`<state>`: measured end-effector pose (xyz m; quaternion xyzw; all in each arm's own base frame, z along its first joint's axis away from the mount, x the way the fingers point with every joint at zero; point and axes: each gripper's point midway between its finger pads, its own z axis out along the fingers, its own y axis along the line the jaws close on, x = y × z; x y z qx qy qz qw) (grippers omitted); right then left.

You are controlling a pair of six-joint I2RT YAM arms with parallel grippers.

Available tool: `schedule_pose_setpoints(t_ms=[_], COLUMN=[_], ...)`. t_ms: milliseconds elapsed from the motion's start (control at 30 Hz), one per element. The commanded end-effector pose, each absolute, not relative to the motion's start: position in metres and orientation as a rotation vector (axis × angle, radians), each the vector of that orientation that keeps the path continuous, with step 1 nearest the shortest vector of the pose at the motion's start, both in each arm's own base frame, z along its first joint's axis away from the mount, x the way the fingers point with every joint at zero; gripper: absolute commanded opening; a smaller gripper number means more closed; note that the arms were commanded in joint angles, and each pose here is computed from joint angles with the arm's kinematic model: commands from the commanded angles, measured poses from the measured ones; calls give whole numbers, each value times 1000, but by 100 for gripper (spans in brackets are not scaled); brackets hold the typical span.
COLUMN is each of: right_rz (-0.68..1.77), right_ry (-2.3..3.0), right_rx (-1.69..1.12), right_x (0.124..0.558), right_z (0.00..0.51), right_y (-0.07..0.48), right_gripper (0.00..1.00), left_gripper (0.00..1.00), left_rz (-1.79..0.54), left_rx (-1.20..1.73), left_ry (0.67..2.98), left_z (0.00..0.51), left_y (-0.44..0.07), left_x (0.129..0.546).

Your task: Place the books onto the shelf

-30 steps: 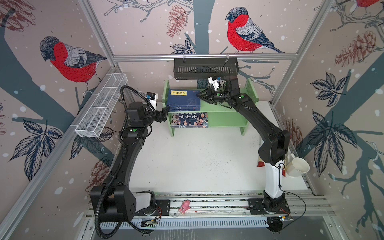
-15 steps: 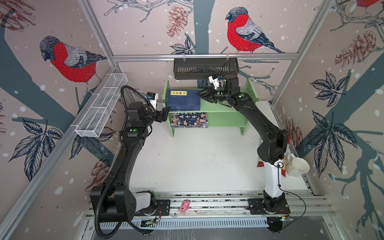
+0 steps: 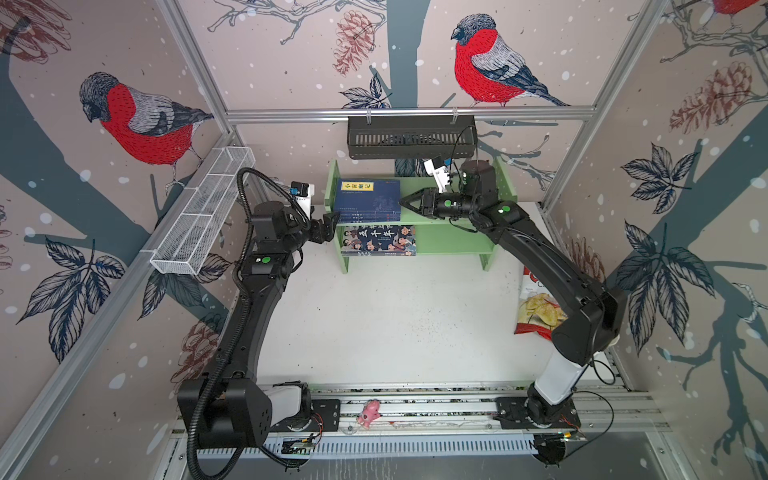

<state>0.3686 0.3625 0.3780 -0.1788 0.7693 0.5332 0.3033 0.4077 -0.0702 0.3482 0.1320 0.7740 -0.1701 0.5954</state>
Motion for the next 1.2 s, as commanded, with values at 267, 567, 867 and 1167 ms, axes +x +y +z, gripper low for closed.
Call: schedule_pose_setpoints(t_ms=[267,567,867,1167], right_rz=[1289,1228,1238,1329], right_ry=[2096,2144,2149,2059], right_rx=[-566,-528,-526,-563], right_x=[360,381,387,368], right_z=[348,340,340,372], right_y=[382,383,382,383], right_gripper=[30,30,30,32], left_gripper=[80,80,80,79], left_rz=[-391,-394,-402,-360], left_rx=[306,322,324,332], left_ry=[1789,1807,1796,1811], left_z=[354,335,336,325], left_y=[-70,-71,-74,-72], left_x=[403,404,407,413])
